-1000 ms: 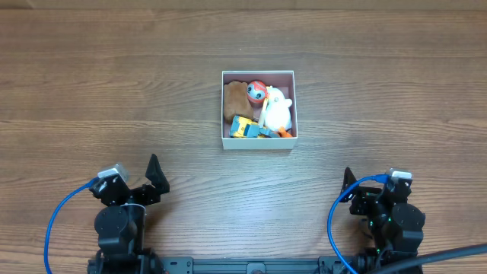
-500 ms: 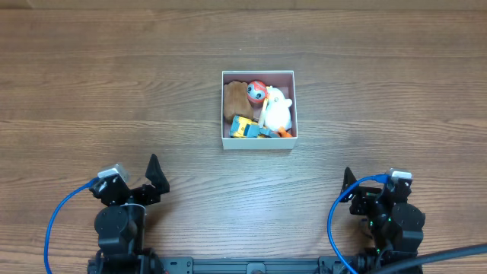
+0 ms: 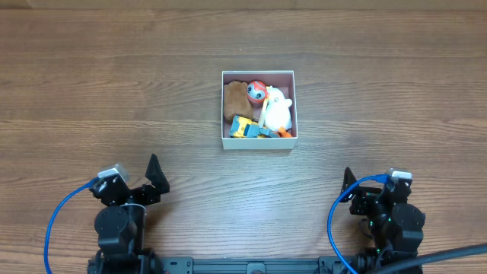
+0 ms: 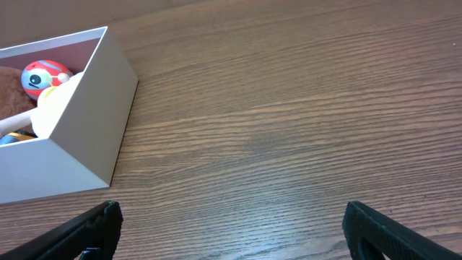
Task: Pack container
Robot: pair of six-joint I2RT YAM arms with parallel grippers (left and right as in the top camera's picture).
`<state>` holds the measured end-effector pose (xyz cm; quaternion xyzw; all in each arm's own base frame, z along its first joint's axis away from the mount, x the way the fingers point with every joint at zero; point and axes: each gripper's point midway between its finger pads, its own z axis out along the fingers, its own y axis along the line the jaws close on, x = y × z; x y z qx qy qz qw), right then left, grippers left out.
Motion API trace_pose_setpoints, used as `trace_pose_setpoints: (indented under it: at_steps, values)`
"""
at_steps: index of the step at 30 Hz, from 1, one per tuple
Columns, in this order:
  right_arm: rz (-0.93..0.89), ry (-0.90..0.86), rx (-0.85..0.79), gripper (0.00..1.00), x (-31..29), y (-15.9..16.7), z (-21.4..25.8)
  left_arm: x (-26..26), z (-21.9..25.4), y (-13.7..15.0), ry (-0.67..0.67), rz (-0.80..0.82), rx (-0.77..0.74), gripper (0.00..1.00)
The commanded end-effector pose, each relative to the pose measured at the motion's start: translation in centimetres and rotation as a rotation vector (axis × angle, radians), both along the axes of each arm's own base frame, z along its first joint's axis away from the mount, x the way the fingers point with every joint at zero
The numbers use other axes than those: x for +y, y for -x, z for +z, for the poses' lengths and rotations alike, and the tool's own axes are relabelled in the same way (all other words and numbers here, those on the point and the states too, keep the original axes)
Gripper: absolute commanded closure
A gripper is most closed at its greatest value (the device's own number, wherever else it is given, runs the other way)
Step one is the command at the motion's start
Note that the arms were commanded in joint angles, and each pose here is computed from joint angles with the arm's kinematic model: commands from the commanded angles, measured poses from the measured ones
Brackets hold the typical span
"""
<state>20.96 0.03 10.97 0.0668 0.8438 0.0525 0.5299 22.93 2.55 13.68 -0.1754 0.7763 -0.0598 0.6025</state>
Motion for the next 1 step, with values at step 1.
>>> trace_pose_setpoints:
  at_steps: [1]
  values:
    - [-0.002,0.010,-0.007,0.00,-0.09,-0.03,-0.06,-0.40,-0.01,-0.06,0.005,-0.019,-0.010,0.00]
